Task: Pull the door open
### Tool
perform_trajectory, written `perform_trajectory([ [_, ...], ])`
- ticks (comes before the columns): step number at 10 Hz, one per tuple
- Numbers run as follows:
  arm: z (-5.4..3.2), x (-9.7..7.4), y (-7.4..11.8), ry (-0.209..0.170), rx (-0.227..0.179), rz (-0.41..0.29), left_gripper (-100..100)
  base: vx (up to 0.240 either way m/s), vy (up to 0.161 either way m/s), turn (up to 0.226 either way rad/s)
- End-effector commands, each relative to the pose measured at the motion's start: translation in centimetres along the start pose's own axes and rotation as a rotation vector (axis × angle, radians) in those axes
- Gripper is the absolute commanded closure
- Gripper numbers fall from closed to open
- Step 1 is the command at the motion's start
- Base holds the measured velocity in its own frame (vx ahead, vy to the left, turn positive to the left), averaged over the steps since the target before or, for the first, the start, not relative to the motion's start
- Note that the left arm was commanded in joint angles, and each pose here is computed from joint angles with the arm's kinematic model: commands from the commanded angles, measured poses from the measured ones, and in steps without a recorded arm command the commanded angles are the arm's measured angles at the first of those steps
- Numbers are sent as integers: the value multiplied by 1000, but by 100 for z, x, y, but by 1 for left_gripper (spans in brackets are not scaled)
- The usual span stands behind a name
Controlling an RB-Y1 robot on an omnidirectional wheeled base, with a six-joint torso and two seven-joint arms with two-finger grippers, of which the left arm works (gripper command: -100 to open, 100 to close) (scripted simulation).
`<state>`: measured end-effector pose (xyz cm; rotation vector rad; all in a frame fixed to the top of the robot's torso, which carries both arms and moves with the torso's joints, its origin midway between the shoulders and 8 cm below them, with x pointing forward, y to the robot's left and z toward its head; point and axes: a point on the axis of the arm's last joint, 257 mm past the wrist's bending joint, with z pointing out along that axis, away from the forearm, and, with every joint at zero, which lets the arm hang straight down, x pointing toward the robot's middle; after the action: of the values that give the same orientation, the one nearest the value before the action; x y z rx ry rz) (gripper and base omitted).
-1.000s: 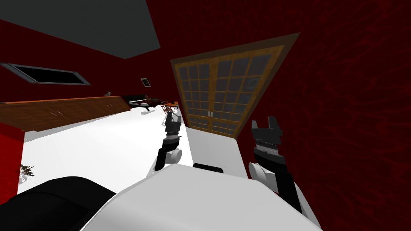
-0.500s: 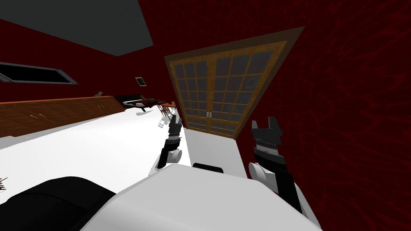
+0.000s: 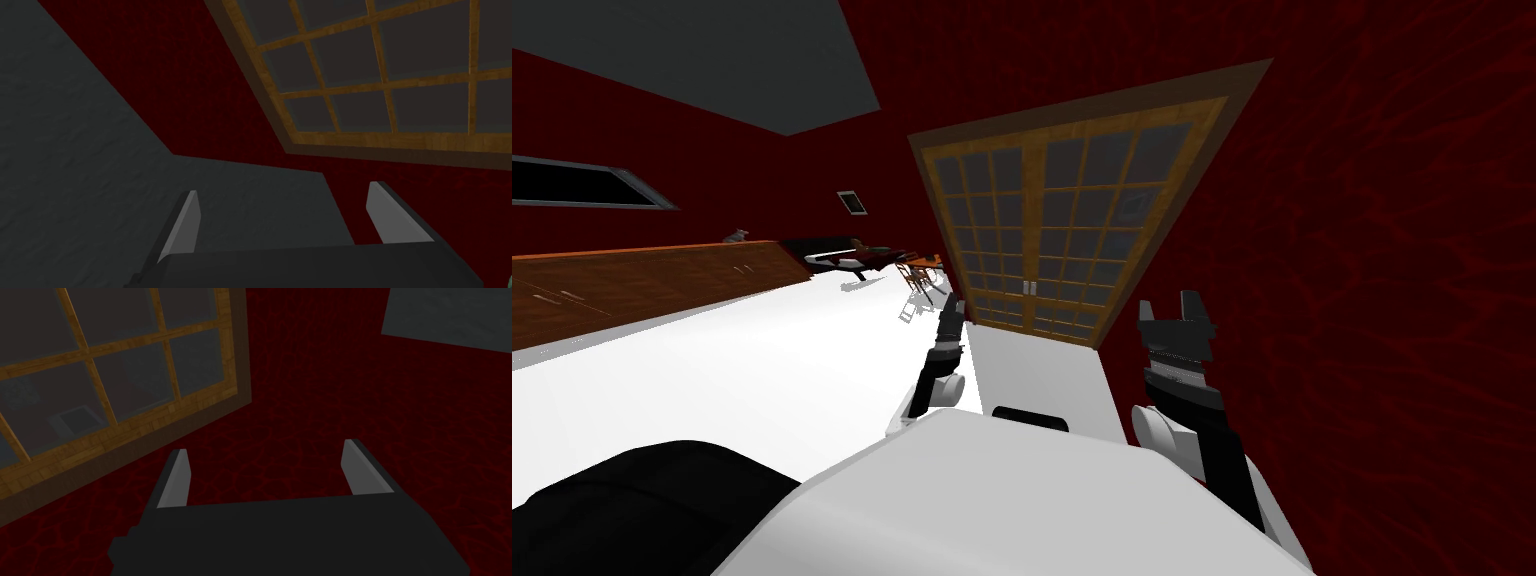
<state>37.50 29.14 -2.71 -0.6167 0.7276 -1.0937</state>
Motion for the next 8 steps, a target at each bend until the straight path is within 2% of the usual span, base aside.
perform_trajectory([
  [1, -31, -3, 115, 9, -18, 51, -100, 86, -12, -47],
  [8, -228, -5, 656, 53, -101, 268, -100, 99, -12, -58],
])
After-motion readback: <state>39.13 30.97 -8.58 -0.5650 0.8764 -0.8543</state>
